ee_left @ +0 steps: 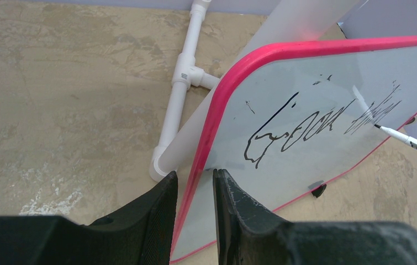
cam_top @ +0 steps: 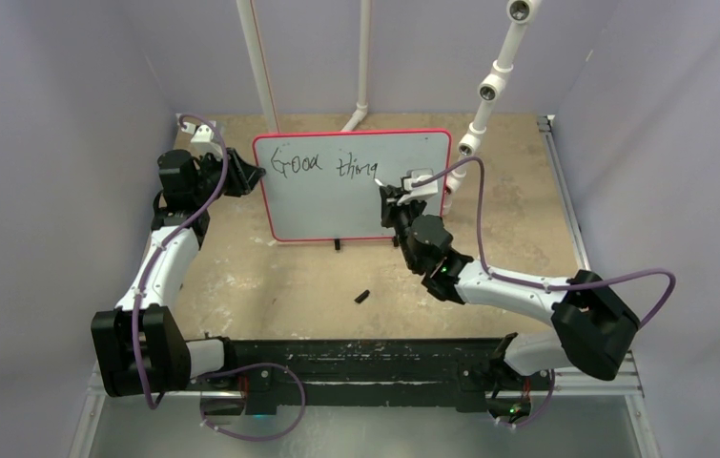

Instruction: Write a sentence on the whiteboard

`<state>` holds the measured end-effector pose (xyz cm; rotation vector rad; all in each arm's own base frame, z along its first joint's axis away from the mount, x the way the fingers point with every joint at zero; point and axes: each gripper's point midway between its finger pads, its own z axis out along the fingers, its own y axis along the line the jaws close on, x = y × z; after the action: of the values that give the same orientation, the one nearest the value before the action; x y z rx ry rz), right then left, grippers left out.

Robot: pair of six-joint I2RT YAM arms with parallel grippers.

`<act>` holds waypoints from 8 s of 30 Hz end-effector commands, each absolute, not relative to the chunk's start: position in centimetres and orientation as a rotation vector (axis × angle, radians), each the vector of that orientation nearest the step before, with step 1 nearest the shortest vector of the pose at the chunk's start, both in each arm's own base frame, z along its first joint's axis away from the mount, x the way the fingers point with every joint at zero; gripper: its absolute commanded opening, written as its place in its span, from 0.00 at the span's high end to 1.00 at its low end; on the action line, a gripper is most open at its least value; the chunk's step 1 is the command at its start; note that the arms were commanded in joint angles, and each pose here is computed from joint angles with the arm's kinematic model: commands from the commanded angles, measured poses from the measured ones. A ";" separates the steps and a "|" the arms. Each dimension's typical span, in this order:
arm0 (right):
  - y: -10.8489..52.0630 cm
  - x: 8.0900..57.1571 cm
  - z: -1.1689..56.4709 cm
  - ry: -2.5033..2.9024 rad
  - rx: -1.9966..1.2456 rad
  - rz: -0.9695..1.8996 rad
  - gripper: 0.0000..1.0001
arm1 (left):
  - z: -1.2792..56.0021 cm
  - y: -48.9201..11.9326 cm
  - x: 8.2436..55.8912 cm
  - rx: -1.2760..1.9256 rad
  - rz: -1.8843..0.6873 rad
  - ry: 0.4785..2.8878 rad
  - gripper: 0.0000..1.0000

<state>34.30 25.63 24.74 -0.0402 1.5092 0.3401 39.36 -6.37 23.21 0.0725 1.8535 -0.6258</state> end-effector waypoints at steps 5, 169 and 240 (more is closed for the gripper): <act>26.3 34.3 24.5 1.516 -0.028 0.369 1.00 | 24.3 -6.3 39.3 0.100 -0.608 1.812 0.71; 39.4 30.4 28.7 1.291 -0.297 0.809 1.00 | 24.2 -6.4 39.2 0.092 -0.618 1.816 0.71; 40.8 33.9 19.9 1.509 -0.234 0.603 1.00 | 24.5 -6.4 39.2 0.097 -0.612 1.806 0.71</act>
<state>32.89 42.47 16.47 -0.3344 1.5836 0.6372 39.36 -6.37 23.22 0.0723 1.8532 -0.6259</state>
